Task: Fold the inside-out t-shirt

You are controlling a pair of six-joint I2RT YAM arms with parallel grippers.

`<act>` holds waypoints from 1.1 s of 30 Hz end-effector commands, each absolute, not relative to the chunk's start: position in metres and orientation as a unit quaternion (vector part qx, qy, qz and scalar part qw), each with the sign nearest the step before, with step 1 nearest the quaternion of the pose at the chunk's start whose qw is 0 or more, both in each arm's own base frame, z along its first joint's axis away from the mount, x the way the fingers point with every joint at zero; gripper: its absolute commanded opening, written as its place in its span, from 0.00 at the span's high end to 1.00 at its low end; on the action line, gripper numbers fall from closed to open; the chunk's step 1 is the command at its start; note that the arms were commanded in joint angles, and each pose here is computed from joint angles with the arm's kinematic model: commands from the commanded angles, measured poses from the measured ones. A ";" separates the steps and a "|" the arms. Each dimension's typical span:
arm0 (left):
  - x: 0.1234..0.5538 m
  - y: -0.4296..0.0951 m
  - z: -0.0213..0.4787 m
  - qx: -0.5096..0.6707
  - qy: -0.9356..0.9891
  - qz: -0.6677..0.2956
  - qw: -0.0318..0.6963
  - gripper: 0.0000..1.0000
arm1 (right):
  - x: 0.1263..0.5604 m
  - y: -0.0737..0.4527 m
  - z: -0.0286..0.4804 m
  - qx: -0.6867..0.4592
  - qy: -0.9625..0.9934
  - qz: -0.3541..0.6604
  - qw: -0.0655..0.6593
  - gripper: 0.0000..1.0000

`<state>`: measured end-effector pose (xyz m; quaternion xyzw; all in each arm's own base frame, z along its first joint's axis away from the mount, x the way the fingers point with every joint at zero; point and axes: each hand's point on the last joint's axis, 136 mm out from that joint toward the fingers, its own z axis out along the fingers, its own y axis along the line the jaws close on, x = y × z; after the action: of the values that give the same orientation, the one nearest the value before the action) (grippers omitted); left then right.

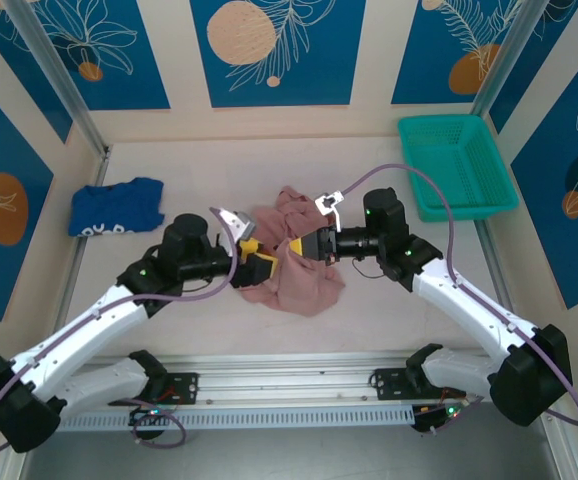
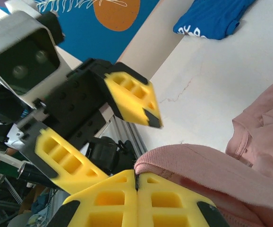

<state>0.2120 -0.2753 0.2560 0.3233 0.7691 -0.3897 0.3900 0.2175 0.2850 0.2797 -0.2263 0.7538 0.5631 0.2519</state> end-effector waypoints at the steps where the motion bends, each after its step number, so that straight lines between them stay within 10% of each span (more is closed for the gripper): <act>1: 0.209 -0.297 0.267 0.365 0.735 -0.418 0.389 0.38 | 0.215 0.287 0.297 -0.235 0.741 0.573 0.260 1.00; 7: 0.216 -0.322 0.274 0.367 0.709 -0.467 0.380 0.55 | 0.214 0.288 0.295 -0.230 0.743 0.573 0.256 1.00; 11: 0.219 -0.323 0.265 0.369 0.717 -0.458 0.375 0.99 | 0.214 0.282 0.294 -0.224 0.751 0.563 0.261 1.00; 17: 0.214 -0.291 0.257 0.367 0.718 -0.429 0.407 1.00 | 0.220 0.249 0.277 -0.207 0.791 0.492 0.298 0.69; 33: 0.191 -0.277 0.257 0.406 0.681 -0.434 0.429 1.00 | 0.249 0.256 0.205 -0.240 0.798 0.481 0.273 0.48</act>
<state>0.1936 -0.2756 0.2465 0.3882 0.7044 -0.4264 0.4139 0.2532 0.2408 0.1934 -0.1959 0.8303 0.4461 0.2706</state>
